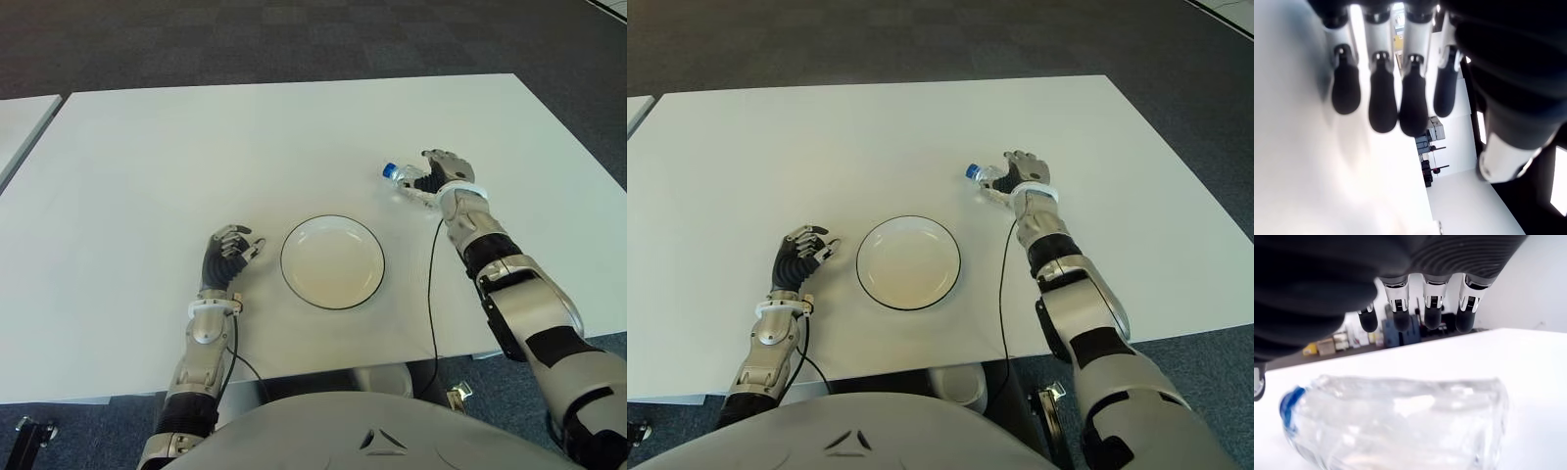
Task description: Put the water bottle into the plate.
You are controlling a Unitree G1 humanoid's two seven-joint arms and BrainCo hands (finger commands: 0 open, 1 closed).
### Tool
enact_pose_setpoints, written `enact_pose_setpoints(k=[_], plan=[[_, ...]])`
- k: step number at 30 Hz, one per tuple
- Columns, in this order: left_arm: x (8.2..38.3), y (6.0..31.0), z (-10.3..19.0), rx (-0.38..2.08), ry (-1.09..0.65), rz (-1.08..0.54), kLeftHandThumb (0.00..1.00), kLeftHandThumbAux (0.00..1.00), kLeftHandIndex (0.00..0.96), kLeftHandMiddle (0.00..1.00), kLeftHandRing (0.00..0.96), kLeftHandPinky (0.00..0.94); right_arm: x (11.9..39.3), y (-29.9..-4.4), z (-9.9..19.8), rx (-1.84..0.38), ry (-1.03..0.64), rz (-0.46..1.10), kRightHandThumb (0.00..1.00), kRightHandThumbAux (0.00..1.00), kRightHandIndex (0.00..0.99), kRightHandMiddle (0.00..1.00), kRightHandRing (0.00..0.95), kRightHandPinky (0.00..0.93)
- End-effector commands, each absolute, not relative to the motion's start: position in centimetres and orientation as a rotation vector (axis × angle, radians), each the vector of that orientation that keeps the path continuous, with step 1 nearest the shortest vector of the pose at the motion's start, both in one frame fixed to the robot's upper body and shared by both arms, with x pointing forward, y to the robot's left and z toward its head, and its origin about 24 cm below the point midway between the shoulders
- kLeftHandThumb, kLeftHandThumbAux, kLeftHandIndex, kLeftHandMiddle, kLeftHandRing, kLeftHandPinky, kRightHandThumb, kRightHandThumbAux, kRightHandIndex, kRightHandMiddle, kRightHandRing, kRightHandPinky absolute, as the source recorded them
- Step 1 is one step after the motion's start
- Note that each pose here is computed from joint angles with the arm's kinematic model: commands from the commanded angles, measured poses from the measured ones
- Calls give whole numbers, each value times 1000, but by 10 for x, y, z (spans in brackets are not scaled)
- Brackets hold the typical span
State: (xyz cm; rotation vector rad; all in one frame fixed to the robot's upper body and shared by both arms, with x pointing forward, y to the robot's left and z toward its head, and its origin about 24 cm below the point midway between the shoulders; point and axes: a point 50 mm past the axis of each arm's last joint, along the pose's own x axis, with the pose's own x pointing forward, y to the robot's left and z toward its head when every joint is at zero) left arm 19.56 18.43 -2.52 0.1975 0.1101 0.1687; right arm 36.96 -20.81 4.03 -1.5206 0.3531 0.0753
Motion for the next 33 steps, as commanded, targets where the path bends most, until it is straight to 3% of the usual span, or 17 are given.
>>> enact_pose_setpoints(k=[1, 17, 33], plan=[[190, 185, -33, 193, 154, 169, 706, 717, 436, 673, 656, 632, 364, -199, 21, -1566, 441, 181, 615, 419, 0, 0, 0, 0], [189, 187, -32, 207, 130, 143, 705, 717, 435, 685, 673, 650, 338, -195, -18, -1674, 613, 371, 566, 523, 0, 0, 0, 0], [188, 188, -32, 218, 137, 163, 704, 717, 435, 684, 670, 637, 326, -196, -33, -1804, 663, 430, 490, 558, 17, 0, 0, 0]])
